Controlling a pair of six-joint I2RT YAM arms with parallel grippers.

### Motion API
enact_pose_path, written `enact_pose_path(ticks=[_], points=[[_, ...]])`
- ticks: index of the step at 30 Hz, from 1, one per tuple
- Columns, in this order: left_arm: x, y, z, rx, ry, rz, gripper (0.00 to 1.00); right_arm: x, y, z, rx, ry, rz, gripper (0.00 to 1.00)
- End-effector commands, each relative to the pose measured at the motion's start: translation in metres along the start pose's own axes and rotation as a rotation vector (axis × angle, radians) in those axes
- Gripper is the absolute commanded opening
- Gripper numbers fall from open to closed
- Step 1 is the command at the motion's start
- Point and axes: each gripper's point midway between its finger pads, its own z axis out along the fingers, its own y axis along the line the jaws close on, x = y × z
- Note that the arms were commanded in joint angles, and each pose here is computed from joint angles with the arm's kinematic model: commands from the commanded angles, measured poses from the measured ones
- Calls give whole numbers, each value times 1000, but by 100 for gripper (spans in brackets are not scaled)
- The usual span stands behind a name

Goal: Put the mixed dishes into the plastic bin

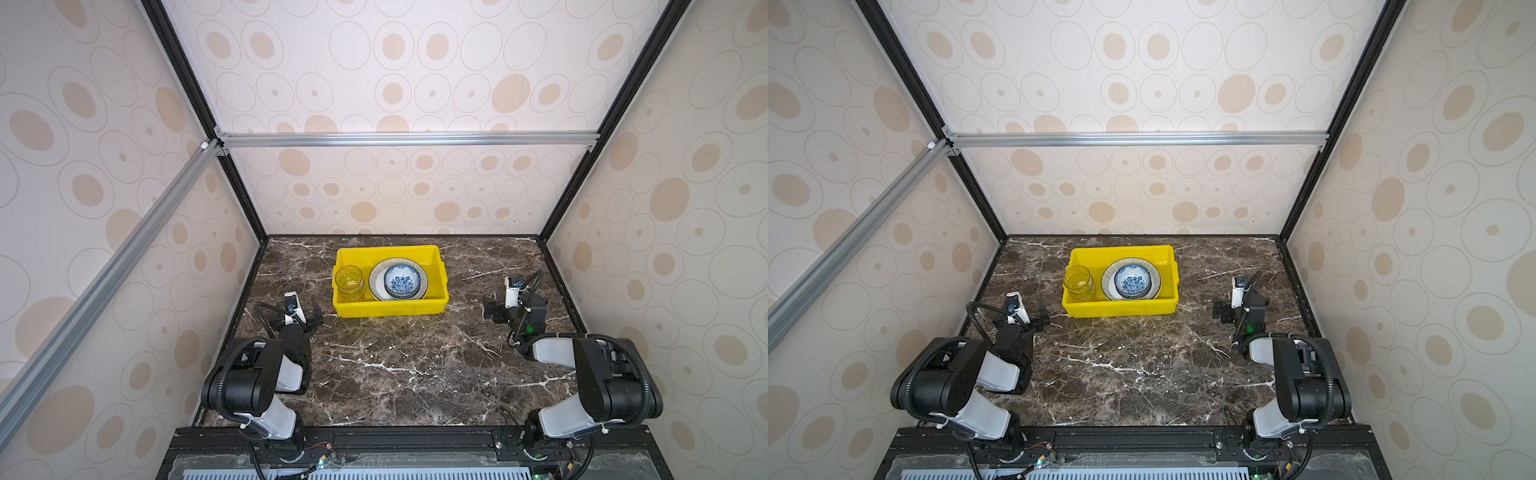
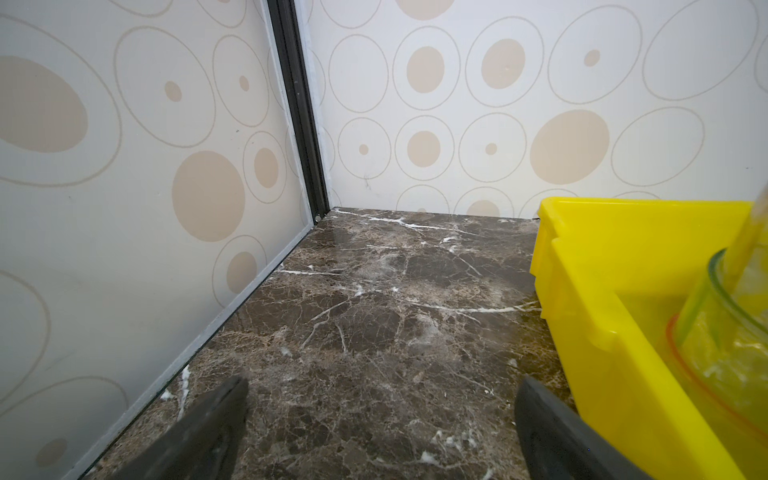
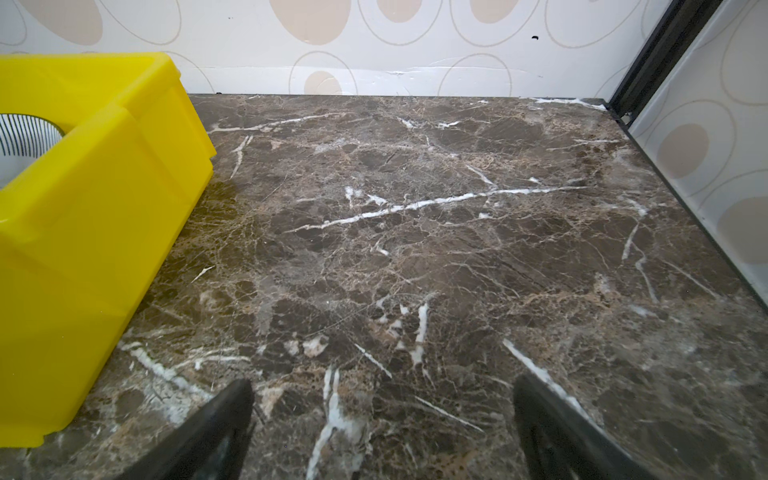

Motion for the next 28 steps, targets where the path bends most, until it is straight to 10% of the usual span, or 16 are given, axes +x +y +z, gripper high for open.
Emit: enact_pose_path(ticks=[1, 28], points=[[-7, -1, 10, -23, -9, 8, 99, 4, 2, 1, -3, 2, -17, 100], [-7, -2, 10, -18, -7, 12, 99, 4, 2, 1, -4, 2, -18, 100]])
